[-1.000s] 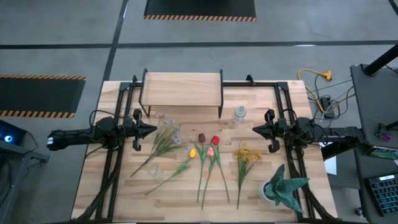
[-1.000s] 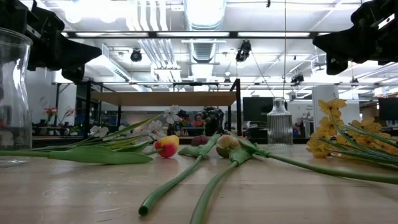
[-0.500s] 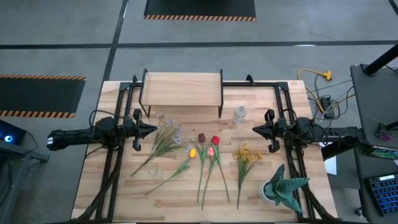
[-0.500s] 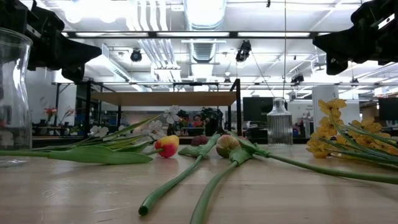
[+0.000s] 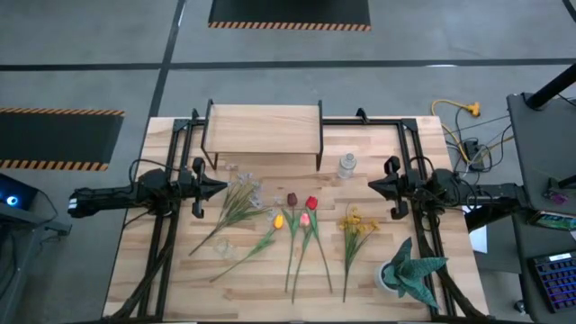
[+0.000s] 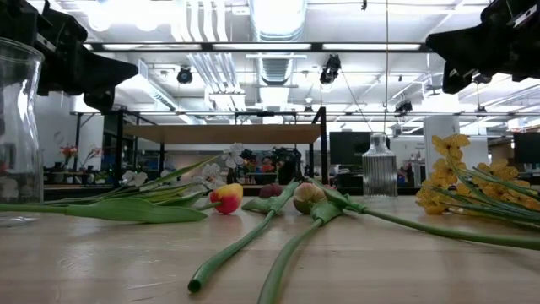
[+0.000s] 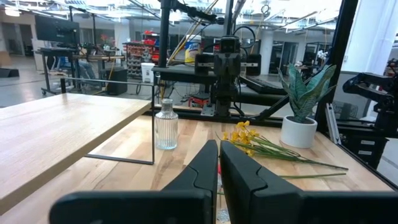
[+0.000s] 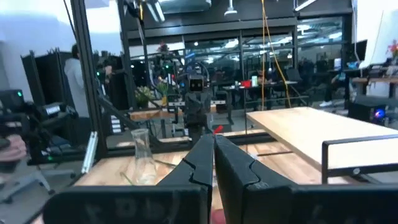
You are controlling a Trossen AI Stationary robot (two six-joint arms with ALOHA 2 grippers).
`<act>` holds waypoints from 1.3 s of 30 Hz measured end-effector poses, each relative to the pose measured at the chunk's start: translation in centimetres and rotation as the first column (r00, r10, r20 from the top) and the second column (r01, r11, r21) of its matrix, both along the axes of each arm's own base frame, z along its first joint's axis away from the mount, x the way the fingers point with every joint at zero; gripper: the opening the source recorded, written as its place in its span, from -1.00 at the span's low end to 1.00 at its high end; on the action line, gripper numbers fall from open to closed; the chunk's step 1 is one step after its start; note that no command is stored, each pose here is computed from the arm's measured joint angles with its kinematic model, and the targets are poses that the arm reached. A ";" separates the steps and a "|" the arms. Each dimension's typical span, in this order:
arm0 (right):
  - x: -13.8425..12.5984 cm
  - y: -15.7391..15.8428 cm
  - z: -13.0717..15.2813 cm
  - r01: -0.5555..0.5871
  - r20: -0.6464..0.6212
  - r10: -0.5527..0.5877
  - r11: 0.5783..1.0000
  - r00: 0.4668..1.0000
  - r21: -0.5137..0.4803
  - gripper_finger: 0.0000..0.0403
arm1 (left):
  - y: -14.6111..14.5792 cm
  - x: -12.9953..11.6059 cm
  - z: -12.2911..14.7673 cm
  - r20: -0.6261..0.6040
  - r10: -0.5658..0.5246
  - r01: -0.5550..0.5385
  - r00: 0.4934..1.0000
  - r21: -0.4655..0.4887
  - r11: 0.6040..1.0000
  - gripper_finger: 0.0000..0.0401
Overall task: Pick and place flowers into a vace then onto a shelf
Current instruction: Put the yellow flowers into the right transparent vase
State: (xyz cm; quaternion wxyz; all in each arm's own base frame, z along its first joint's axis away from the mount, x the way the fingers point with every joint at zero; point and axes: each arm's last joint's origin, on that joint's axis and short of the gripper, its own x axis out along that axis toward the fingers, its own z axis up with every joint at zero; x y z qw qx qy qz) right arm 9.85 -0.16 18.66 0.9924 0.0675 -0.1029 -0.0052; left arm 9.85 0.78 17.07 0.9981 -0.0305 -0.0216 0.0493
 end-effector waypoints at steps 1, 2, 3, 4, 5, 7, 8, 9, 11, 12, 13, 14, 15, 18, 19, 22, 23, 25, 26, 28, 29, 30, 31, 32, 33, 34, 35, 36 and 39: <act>0.0 0.0 0.0 -0.002 0.000 0.002 1.000 1.000 0.013 -0.96 | 0.0 0.0 0.0 0.000 0.000 0.000 1.000 0.000 1.000 -1.00; 0.0 0.0 0.0 -0.005 0.001 0.005 1.000 1.000 0.023 -0.96 | 0.0 0.0 0.0 0.000 0.001 -0.001 1.000 0.000 1.000 -1.00; 0.0 0.0 0.0 -0.005 0.002 0.005 1.000 1.000 0.027 -0.96 | 0.0 0.0 0.0 0.000 0.001 -0.001 1.000 0.000 1.000 -1.00; 0.0 0.0 0.1 0.003 0.011 -0.004 0.999 1.000 0.033 -0.96 | 0.0 0.0 0.0 0.000 0.001 -0.001 1.000 0.000 1.000 -1.00; 0.0 0.0 0.2 0.005 0.022 -0.006 0.999 1.000 0.047 -0.96 | 0.0 0.0 0.0 -0.001 0.001 -0.001 1.000 0.000 1.000 -1.00; -0.1 -0.1 0.3 -0.002 0.040 -0.002 0.996 0.999 0.092 -0.96 | 0.0 0.0 0.0 0.000 0.001 -0.001 1.000 0.000 1.000 -1.00; -0.1 -0.1 0.3 -0.003 0.040 -0.002 0.994 0.999 0.114 -0.96 | 0.0 0.0 0.0 0.000 0.001 -0.001 1.000 0.000 1.000 -1.00; -0.1 -0.1 0.3 0.004 0.037 -0.009 0.991 0.999 0.130 -0.95 | 0.0 0.0 0.0 0.000 0.001 -0.001 1.000 0.000 1.000 -1.00; 0.0 -0.2 0.1 0.022 0.012 -0.024 0.990 1.000 0.138 -0.90 | 0.0 0.0 0.0 0.000 0.001 -0.001 1.000 0.000 1.000 -1.00; 0.1 -0.2 0.0 0.030 0.003 -0.031 0.990 1.000 0.141 -0.87 | 0.0 0.0 0.0 0.000 0.001 -0.001 1.000 0.000 1.000 -1.00; 0.2 -0.2 -0.1 0.038 -0.004 -0.038 0.989 0.999 0.146 -0.82 | 0.0 0.0 0.0 0.000 0.001 -0.001 1.000 0.000 1.000 -1.00; 0.3 -0.2 0.0 0.043 -0.001 -0.043 0.987 0.999 0.155 -0.77 | 0.0 0.0 0.0 0.000 0.001 -0.001 1.000 0.001 1.000 -1.00; 0.3 -0.2 0.1 0.044 0.008 -0.046 0.985 0.999 0.167 -0.72 | 0.0 0.0 0.0 0.000 0.001 -0.001 1.000 0.000 1.000 -1.00; 0.6 -0.3 0.4 0.042 0.032 -0.049 0.980 0.998 0.192 -0.53 | 0.0 0.0 0.0 0.000 0.001 -0.001 1.000 0.001 1.000 -1.00; 0.7 -0.3 0.4 0.041 0.040 -0.050 0.980 0.998 0.197 -0.46 | 0.0 0.0 0.0 -0.001 0.001 -0.001 1.000 0.001 1.000 -1.00; 1.1 -0.3 1.0 0.035 0.050 -0.047 0.976 0.998 0.216 -0.27 | 0.0 0.0 0.0 0.000 0.001 -0.001 1.000 0.001 1.000 -1.00; 1.3 -0.3 1.4 0.036 0.045 -0.047 0.975 0.998 0.217 -0.21 | 0.0 0.0 0.0 -0.001 0.000 0.000 1.000 0.001 1.000 -1.00; 1.7 -0.3 2.3 0.039 0.026 -0.046 0.975 0.999 0.218 -0.11 | 0.0 0.0 0.0 -0.001 0.001 -0.001 1.000 0.001 1.000 -1.00; 2.0 -0.3 2.8 0.041 0.017 -0.046 0.975 0.999 0.217 -0.07 | 0.0 0.0 0.0 -0.001 0.000 0.000 1.000 0.001 1.000 -1.00; 2.6 -0.3 4.2 0.045 -0.002 -0.046 0.975 0.999 0.217 -0.01 | 0.0 0.0 0.0 -0.001 0.000 0.000 1.000 0.001 1.000 -1.00; 3.0 -0.3 4.8 0.050 -0.021 -0.046 0.975 0.999 0.217 0.01 | 0.0 0.0 0.0 -0.001 0.000 0.000 1.000 0.001 1.000 -1.00; 3.3 -0.3 5.5 0.056 -0.048 -0.046 0.974 0.998 0.222 0.02 | 0.0 0.0 0.0 -0.001 0.000 0.000 1.000 0.001 1.000 -1.00; 3.7 -0.3 6.1 0.065 -0.083 -0.047 0.970 0.995 0.232 0.02 | 0.0 0.0 0.0 -0.002 0.000 0.000 1.000 0.001 1.000 -1.00; 4.1 -0.3 6.6 0.075 -0.126 -0.045 0.967 0.991 0.245 0.03 | 0.0 0.0 0.0 -0.001 0.000 0.000 1.000 0.001 1.000 -1.00; 4.5 -0.3 7.0 0.087 -0.173 -0.042 0.962 0.984 0.258 0.03 | 0.0 0.0 0.0 -0.001 -0.001 0.001 1.000 0.001 1.000 -1.00; 4.9 -0.3 7.4 0.103 -0.226 -0.041 0.958 0.973 0.267 0.02 | 0.0 0.0 0.0 -0.001 -0.001 0.001 1.000 0.001 1.000 -1.00; 5.3 -0.4 7.6 0.118 -0.277 -0.039 0.954 0.960 0.275 0.02 | 0.0 0.0 0.0 -0.003 -0.001 0.001 1.000 0.001 1.000 -1.00; 5.8 -0.4 7.8 0.138 -0.330 -0.036 0.947 0.943 0.290 0.01 | 0.0 0.0 -0.1 -0.005 -0.001 0.001 1.000 0.000 1.000 -1.00; 7.1 -0.4 7.9 0.217 -0.455 -0.042 0.915 0.890 0.340 0.00 | 0.0 0.0 0.0 -0.005 -0.001 0.001 1.000 0.000 1.000 -1.00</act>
